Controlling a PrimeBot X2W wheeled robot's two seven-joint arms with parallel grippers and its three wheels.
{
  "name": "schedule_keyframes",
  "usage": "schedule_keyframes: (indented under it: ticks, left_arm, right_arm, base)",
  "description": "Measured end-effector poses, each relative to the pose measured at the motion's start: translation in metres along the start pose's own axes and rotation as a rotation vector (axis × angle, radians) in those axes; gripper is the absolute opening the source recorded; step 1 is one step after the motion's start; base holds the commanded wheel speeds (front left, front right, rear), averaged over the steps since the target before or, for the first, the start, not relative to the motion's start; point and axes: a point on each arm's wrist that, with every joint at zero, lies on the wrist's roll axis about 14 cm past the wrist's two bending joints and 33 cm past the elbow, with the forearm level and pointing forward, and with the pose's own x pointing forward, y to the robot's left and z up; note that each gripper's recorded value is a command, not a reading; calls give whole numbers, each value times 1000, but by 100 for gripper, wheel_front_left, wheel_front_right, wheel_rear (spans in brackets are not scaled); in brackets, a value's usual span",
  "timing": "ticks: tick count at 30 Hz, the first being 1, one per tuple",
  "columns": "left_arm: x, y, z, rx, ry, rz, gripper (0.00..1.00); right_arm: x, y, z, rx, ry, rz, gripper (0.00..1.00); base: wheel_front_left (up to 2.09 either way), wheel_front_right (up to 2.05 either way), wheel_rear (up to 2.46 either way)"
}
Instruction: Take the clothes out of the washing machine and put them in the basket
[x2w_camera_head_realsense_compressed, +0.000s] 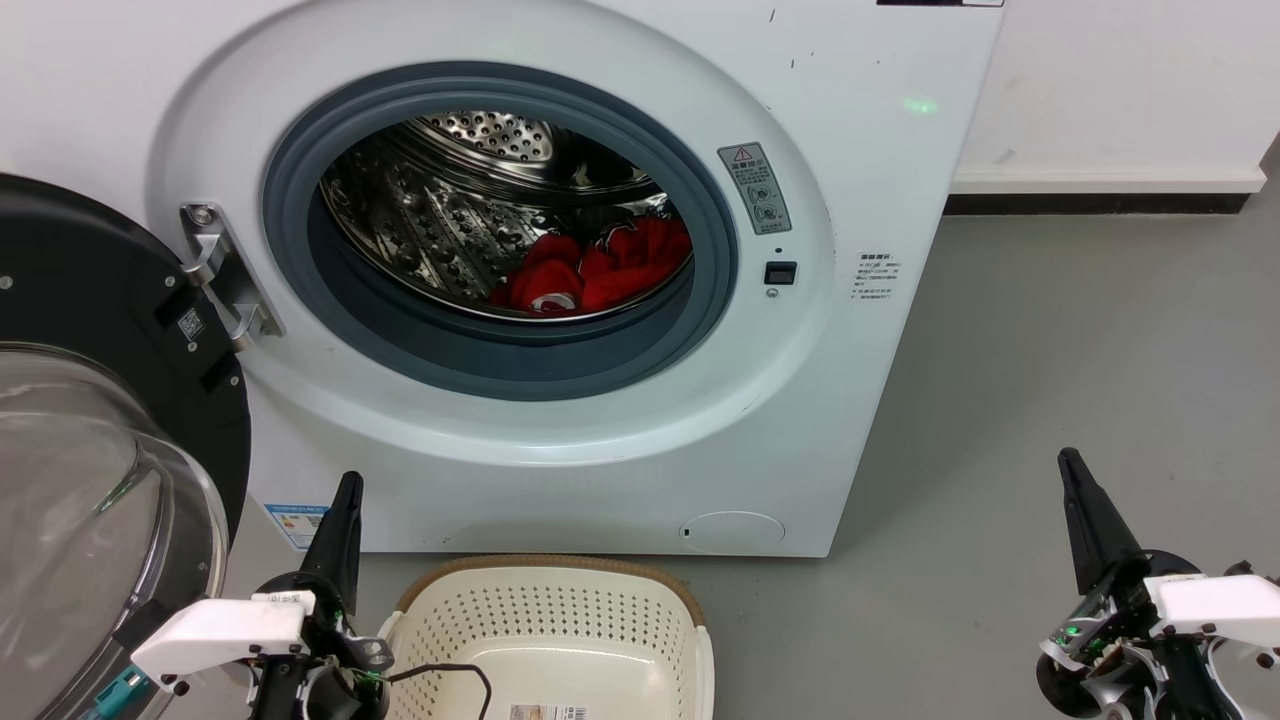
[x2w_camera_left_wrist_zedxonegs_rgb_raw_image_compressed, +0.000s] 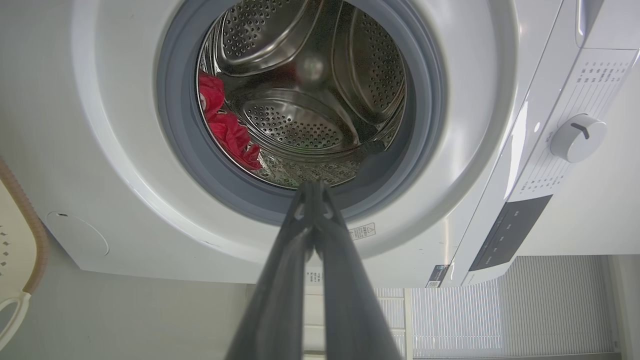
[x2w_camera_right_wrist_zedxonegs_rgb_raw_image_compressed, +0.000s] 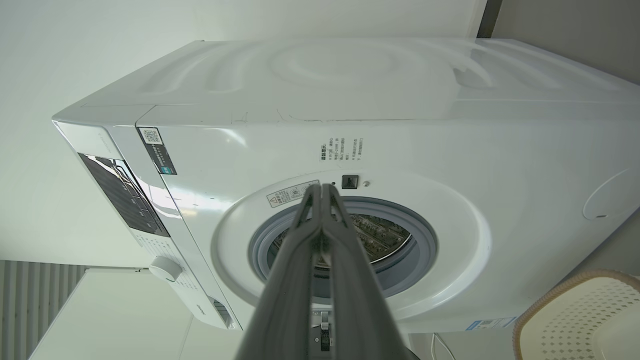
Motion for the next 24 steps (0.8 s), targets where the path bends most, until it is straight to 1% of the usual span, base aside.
schedule_keyframes:
  ticks: [4, 5, 9, 14, 17, 24]
  left_arm:
    - [0, 0, 0, 0, 0, 0, 0]
    - [0, 2, 0, -1, 0, 5, 100]
    - [-10, 22, -1, -6, -2, 65, 100]
    - [-10, 20, 1, 22, -18, 60, 100]
    - [-10, 16, 2, 64, -28, 51, 100]
    - [-8, 7, 4, 192, -42, 37, 100]
  right_arm:
    - [0, 0, 0, 0, 0, 0, 0]
    - [0, -1, 0, 0, 0, -4, 100]
    - [-9, -21, 1, 5, -6, -62, 100]
    - [-11, -24, 3, -17, -25, -73, 100]
    - [-12, -23, 5, -64, -34, -71, 100]
    - [-10, -10, 8, -218, -48, -39, 100]
  base:
    - [0, 0, 0]
    - [0, 0, 0]
    - [0, 0, 0]
    - [0, 0, 0]
    - [0, 0, 0]
    - [0, 0, 0]
